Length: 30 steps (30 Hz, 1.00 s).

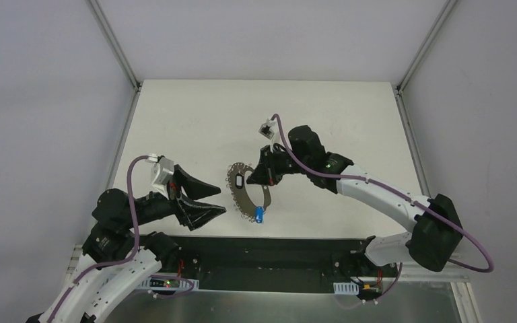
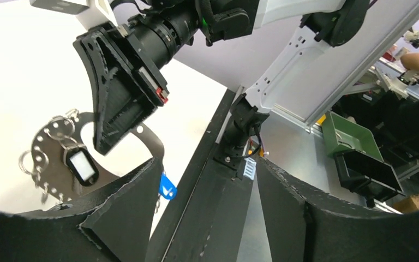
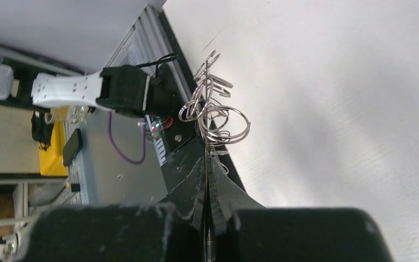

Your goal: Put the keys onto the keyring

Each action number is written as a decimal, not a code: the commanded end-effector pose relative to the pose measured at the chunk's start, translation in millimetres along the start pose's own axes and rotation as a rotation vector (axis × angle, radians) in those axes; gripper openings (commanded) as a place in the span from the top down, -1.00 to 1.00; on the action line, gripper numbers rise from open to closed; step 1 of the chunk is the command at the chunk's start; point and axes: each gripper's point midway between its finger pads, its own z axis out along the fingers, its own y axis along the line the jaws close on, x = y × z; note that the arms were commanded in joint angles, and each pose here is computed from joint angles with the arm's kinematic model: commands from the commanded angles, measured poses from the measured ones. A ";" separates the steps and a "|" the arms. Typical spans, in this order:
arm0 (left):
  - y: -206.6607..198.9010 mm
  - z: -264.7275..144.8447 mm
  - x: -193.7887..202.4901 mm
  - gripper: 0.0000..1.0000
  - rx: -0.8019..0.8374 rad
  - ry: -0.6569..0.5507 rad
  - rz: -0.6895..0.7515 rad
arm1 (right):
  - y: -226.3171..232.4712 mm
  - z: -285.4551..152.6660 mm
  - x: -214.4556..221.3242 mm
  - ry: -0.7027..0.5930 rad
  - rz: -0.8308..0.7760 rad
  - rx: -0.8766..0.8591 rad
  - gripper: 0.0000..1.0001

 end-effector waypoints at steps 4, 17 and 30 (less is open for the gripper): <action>10.6 -9.7 3.5 -0.46 -0.081 0.001 0.036 | -47.1 13.5 -41.6 -0.148 0.210 0.133 1.00; 18.2 -12.8 18.2 -0.51 -0.105 0.039 0.035 | -178.3 34.5 -48.1 -0.264 0.631 0.439 1.00; 23.2 -11.0 26.2 -0.54 -0.111 0.075 0.039 | -266.7 14.2 1.4 -0.283 0.780 0.698 0.91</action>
